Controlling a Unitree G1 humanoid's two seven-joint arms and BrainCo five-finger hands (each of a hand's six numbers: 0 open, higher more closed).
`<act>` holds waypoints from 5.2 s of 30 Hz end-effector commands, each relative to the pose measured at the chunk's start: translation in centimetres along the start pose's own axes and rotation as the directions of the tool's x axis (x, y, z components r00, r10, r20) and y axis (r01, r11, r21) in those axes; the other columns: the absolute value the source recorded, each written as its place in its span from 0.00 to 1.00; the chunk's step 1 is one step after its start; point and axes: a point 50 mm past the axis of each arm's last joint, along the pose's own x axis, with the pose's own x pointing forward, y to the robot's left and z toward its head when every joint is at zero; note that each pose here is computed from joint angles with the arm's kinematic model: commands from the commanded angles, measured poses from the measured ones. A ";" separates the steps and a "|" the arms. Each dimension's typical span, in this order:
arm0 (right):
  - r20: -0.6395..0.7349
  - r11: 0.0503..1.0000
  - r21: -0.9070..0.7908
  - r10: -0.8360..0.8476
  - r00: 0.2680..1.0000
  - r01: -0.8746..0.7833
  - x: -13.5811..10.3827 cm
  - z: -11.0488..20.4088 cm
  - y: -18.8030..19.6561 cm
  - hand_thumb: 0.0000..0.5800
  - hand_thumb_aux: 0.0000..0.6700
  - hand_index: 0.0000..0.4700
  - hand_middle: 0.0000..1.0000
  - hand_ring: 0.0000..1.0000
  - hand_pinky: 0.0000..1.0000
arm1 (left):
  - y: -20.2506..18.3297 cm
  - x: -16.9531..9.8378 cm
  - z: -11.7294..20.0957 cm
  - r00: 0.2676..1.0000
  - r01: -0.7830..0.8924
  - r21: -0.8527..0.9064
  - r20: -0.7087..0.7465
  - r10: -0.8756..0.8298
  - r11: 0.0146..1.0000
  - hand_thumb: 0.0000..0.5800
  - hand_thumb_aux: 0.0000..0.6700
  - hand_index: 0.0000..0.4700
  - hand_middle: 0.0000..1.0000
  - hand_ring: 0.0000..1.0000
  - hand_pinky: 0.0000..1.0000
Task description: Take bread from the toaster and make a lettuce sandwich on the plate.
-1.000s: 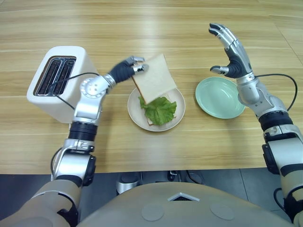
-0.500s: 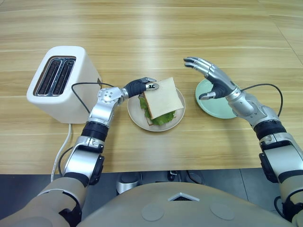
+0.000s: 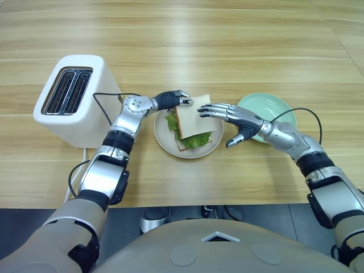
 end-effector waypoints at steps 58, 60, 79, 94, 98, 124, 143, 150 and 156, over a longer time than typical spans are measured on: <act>-0.098 0.829 0.350 0.495 0.863 -0.435 0.7 -0.9 6.5 0.00 0.00 0.00 0.00 0.00 0.00 | 6.0 -6.2 10.1 0.569 -0.651 0.749 0.590 0.573 -0.124 0.00 0.00 0.00 1.00 1.00 1.00; -0.101 0.832 0.347 0.491 0.865 -0.432 0.7 -0.9 6.5 0.00 0.00 0.00 0.00 0.00 0.00 | 5.6 -6.7 10.7 0.540 -0.667 0.728 0.620 0.569 -0.160 0.00 0.00 0.00 1.00 1.00 1.00; 0.005 0.797 0.442 -0.460 0.888 0.410 2.4 0.8 -4.8 1.00 1.00 0.98 1.00 1.00 1.00 | 1.1 -12.8 8.9 0.393 -0.909 0.152 0.621 0.679 0.387 1.00 1.00 0.98 1.00 1.00 1.00; 0.008 0.855 0.436 0.309 0.951 -0.281 -3.1 4.3 1.1 1.00 1.00 0.98 1.00 1.00 1.00 | -8.2 -15.1 4.0 0.927 -0.292 0.385 0.340 0.160 0.875 1.00 1.00 0.98 1.00 1.00 1.00; 0.022 0.790 0.438 0.467 0.884 -0.429 -3.4 5.4 4.2 1.00 1.00 0.98 1.00 1.00 1.00 | -11.9 -13.9 0.5 0.987 -0.029 0.406 0.158 -0.038 0.913 1.00 1.00 0.98 1.00 1.00 1.00; -0.154 0.900 0.219 0.413 0.898 -0.377 1.6 -0.1 6.3 1.00 1.00 0.98 1.00 1.00 1.00 | -10.2 -7.7 -6.0 0.996 0.093 0.703 -0.073 -0.059 0.705 1.00 1.00 0.98 1.00 1.00 1.00; -0.397 0.970 0.064 0.241 0.885 -0.235 4.9 -5.1 3.1 1.00 1.00 0.98 1.00 1.00 1.00 | -0.9 -4.3 -5.9 0.975 -0.133 0.750 -0.018 0.221 0.648 1.00 1.00 0.98 1.00 1.00 1.00; -0.237 0.995 0.097 -0.010 0.971 0.034 4.1 -3.7 0.5 1.00 1.00 0.98 1.00 1.00 1.00 | 0.2 -7.1 -2.6 0.922 -0.387 0.631 0.258 0.288 0.672 1.00 1.00 0.98 1.00 1.00 1.00; -0.052 0.822 0.326 -0.477 0.878 0.466 2.8 -0.8 -2.7 0.00 0.00 0.00 0.00 0.00 0.00 | -1.0 -10.8 4.1 0.631 -0.685 0.161 0.618 0.469 0.710 0.00 0.00 0.00 0.00 0.00 0.00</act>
